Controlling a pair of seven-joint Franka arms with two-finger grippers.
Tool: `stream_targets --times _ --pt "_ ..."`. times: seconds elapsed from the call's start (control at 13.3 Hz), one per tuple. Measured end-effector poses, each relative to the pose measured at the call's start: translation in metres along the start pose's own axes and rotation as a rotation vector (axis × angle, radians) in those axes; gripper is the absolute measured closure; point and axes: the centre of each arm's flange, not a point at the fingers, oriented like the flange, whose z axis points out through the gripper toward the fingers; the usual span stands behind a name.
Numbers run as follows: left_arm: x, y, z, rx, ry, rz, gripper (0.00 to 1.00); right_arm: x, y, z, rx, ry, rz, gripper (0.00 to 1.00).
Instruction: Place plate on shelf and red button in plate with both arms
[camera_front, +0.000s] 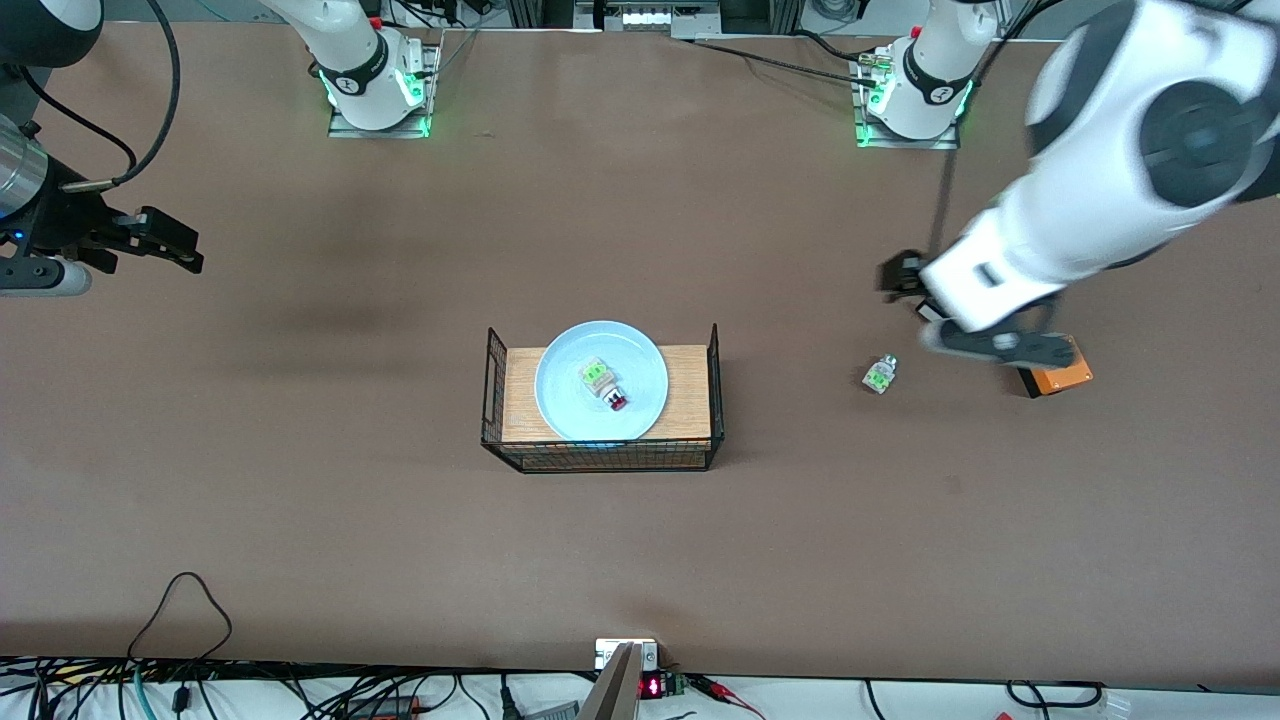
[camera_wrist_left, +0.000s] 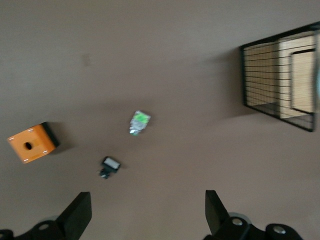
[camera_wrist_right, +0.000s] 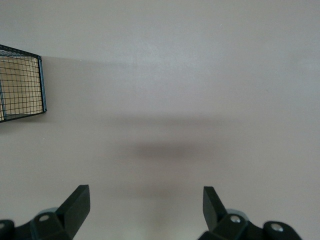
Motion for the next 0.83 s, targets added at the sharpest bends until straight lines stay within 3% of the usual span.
stream_targets --times 0.38,0.83 --pt "-0.034 -0.112 0.003 0.008 0.046 -0.094 0.00 0.000 0.000 0.000 0.000 -0.002 0.000 0.00" --pt "-0.064 -0.127 0.002 0.010 0.083 -0.070 0.00 0.000 0.000 0.000 0.000 -0.003 -0.001 0.00"
